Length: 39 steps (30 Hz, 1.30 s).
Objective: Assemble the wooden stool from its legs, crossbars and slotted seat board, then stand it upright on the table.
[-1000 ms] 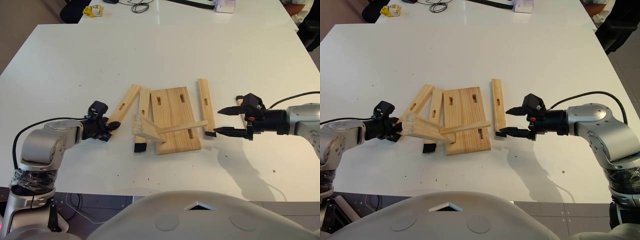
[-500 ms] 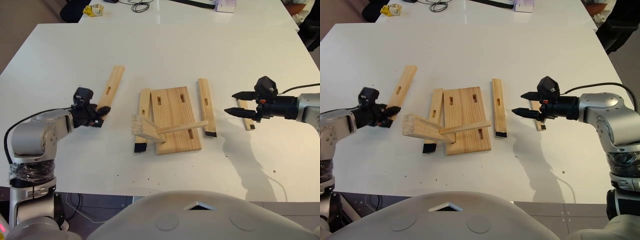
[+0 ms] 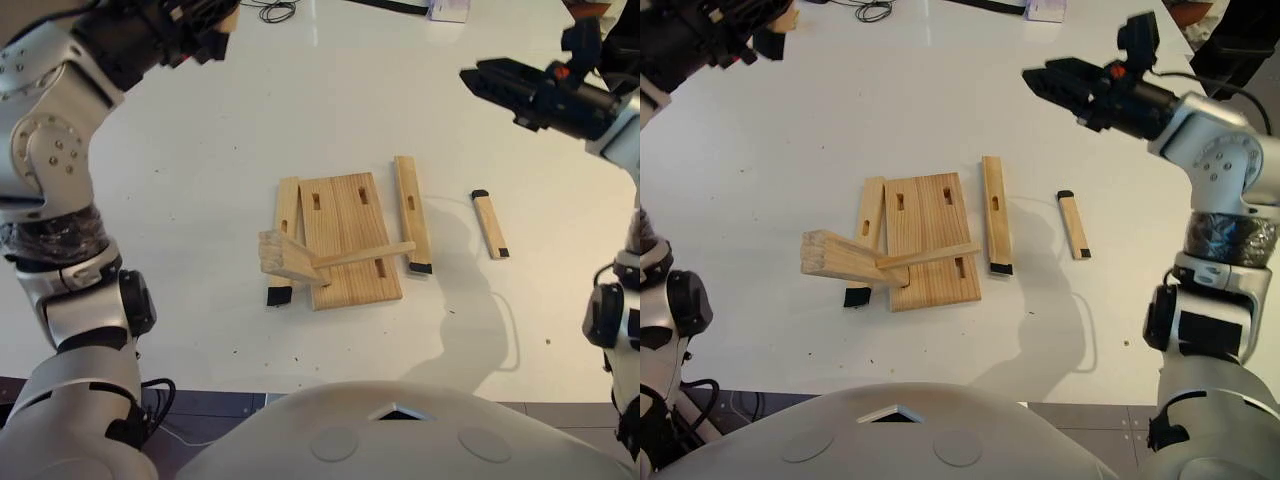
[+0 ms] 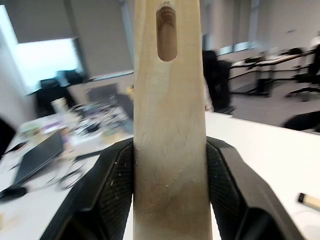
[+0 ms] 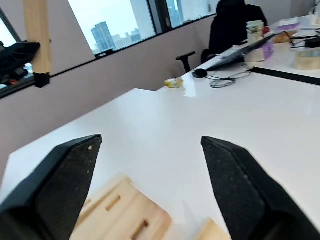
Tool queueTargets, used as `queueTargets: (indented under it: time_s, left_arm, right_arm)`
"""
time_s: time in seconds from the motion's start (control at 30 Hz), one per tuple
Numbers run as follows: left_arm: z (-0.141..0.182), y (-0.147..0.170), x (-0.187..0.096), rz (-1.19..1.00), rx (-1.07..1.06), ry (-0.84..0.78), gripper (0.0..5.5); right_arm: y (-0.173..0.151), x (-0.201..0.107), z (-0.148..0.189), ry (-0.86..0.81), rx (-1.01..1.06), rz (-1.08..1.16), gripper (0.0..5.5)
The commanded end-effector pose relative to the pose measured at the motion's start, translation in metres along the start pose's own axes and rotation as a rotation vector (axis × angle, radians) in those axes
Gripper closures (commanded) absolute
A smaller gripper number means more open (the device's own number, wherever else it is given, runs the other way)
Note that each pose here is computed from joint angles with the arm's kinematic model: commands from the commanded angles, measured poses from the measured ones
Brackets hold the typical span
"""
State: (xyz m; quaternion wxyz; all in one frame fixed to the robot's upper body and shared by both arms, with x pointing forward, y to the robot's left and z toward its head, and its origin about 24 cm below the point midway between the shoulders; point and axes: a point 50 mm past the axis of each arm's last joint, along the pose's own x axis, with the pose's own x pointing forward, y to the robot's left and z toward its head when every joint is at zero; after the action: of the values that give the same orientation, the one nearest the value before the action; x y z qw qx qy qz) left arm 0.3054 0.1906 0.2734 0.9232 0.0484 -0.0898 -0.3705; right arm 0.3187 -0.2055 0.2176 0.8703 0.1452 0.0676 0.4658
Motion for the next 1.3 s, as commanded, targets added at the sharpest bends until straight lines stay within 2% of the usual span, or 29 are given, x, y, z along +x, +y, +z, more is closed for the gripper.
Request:
queueTargets:
  time_s: [0.03,0.13,0.3,0.57,0.77,1.03,1.3]
  left_arm:
    - [-0.002,-0.012,0.021,-0.172,-0.051,-0.035,3.48]
    - [-0.009,-0.024,0.031,-0.295,-0.086,-0.028,3.48]
    - [-0.018,-0.029,0.034,-0.38,-0.144,0.011,3.48]
    - [-0.035,-0.035,0.014,-0.513,-0.31,0.103,3.48]
    - [-0.033,-0.042,-0.006,-0.629,-0.38,0.1,3.48]
    - [-0.038,-0.05,-0.008,-0.657,-0.394,0.105,3.48]
    - [-0.047,-0.057,-0.011,-0.672,-0.405,0.136,3.48]
  right_arm:
    - [0.027,0.034,0.027,-0.031,-0.015,0.178,1.83]
    - [0.041,0.047,0.025,0.009,-0.02,0.286,1.83]
    - [0.048,0.05,0.004,0.111,-0.035,0.368,1.83]
    - [0.043,0.042,0.004,0.149,-0.076,0.384,1.83]
    - [0.039,0.029,0.013,0.163,-0.037,0.414,1.83]
    - [0.04,0.034,0.01,0.227,0.074,0.467,1.83]
    - [0.055,0.044,0.021,0.205,0.047,0.544,1.83]
